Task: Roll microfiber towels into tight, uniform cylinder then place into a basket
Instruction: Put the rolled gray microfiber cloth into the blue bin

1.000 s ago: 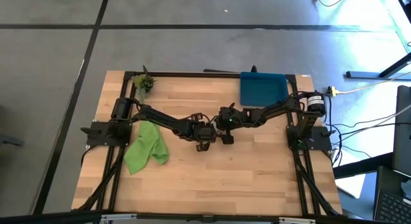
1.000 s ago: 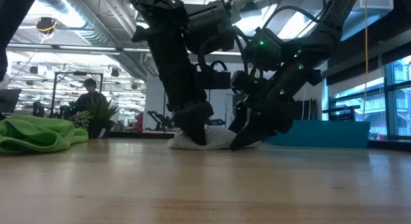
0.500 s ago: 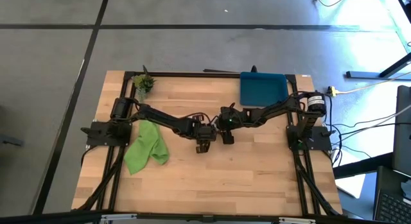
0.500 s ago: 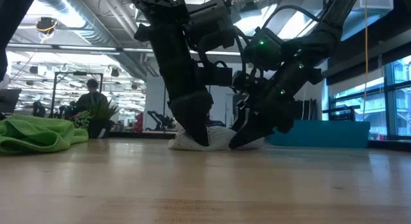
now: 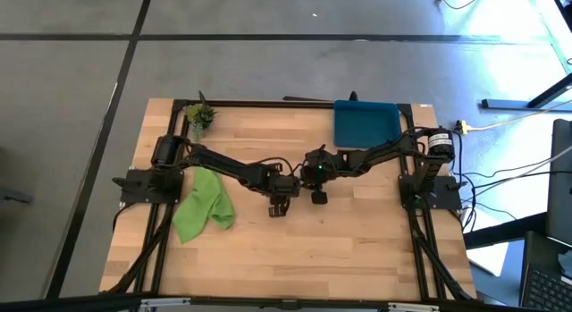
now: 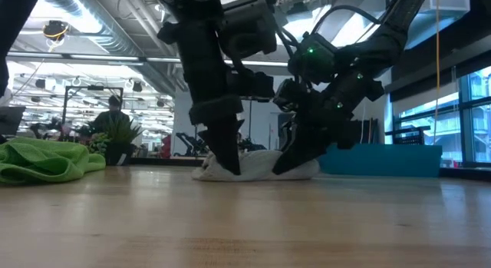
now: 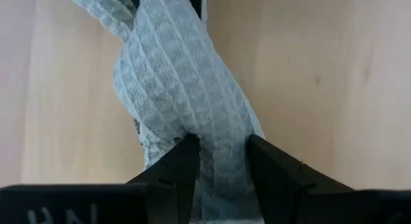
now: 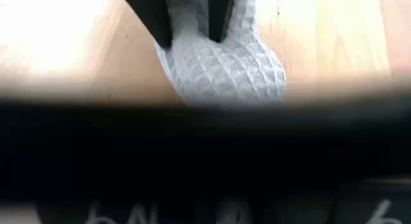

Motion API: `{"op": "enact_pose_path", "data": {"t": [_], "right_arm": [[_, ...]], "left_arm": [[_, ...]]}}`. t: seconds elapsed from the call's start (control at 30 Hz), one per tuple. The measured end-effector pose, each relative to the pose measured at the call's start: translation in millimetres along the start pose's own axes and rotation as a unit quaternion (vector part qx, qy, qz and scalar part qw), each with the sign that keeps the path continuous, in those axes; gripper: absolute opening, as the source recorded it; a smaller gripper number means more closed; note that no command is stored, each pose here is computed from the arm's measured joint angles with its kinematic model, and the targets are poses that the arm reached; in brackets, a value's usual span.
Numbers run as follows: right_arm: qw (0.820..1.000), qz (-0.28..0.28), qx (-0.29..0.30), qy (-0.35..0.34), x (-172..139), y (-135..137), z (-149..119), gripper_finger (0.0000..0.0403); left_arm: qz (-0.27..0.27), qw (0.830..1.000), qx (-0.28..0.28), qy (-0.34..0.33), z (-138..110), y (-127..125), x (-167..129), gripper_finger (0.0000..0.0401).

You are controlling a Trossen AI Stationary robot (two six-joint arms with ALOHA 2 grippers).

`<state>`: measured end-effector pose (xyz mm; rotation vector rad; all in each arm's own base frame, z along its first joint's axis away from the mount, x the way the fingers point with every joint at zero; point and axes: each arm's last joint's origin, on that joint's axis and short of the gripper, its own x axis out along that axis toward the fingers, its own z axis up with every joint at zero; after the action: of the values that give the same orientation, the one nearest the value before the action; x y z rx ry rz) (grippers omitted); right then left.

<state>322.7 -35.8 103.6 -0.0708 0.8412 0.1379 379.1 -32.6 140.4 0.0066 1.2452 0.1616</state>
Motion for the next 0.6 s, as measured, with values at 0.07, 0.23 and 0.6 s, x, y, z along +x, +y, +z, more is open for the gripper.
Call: {"op": "enact_pose_path", "data": {"t": [0.07,0.23,0.6], "right_arm": [[1.000,0.002,0.000,0.000,0.0,0.1,0.0,0.0051],[1.000,0.004,0.002,0.001,0.0,0.4,-0.9,0.0051],[1.000,-0.023,0.001,0.003,-7.1,-0.6,2.3,0.0051]], "left_arm": [[-0.009,1.000,0.000,-0.001,-0.8,0.4,-7.0,0.0125],[-0.018,1.000,0.000,-0.008,-2.6,2.2,-30.6,0.0125],[0.017,0.998,-0.051,-0.011,-12.9,9.6,-78.9,0.0125]]}}
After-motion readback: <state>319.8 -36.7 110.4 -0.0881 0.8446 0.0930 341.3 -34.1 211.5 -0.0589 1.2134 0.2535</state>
